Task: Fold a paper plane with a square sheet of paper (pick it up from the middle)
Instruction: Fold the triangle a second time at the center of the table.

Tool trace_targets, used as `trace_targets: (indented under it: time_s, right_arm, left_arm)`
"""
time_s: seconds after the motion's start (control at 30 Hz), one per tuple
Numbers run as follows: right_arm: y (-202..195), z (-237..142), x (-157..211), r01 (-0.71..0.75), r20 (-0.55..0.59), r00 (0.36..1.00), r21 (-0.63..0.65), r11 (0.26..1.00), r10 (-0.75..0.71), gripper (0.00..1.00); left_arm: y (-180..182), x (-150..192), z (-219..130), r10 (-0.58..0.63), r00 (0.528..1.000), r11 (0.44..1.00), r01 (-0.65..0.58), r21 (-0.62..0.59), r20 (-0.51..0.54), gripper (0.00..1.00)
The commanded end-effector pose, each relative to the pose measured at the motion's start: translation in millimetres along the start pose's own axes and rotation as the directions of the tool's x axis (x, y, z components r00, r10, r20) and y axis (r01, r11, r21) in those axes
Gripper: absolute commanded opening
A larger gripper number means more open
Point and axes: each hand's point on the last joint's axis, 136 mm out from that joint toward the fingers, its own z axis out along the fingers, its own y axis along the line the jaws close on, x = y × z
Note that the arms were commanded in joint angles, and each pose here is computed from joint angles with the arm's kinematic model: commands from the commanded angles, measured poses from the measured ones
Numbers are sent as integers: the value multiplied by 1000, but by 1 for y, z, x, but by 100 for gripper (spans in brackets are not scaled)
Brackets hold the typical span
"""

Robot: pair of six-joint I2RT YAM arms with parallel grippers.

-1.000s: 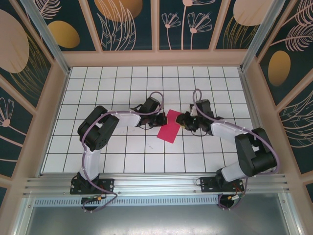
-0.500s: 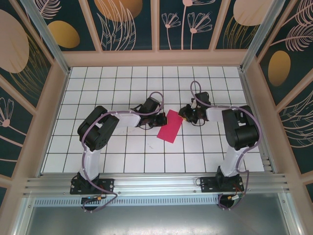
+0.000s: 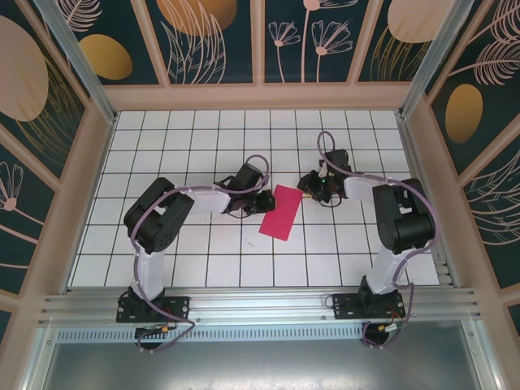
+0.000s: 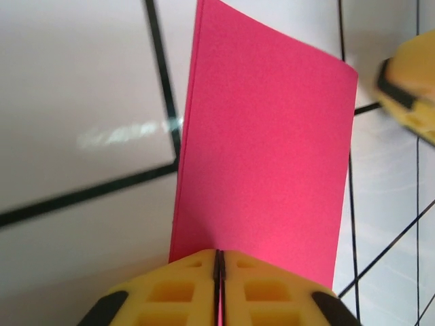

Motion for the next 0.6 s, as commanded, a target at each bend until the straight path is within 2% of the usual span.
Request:
trace_targets:
  time_s: [0.0,0.1,0.2,0.4,0.57]
  right_arm:
    - [9,-24,9,45,37,998,41,998,-47,32]
    - [15,-24,34,70,5,998,44,997,-70,34]
    - [17,-17,58,91,-35,995,76,993,-89,37]
    - [7,-5,80,87,-62,995,161,983,-78,40]
    - [6,1,85,104,-79,993,187,977,-90,41]
  left_arm:
    - [-9,-3,-31,1,999,1000,1,-27,39,21]
    - [-20,-21,-54,-1,993,1000,3,-18,121,25]
    - [-15,-31,-68,-17,983,999,24,-36,184,30]
    - [14,-20,-68,-100,975,994,107,-26,197,34]
    - [19,-14,-66,-123,974,992,126,-4,189,34]
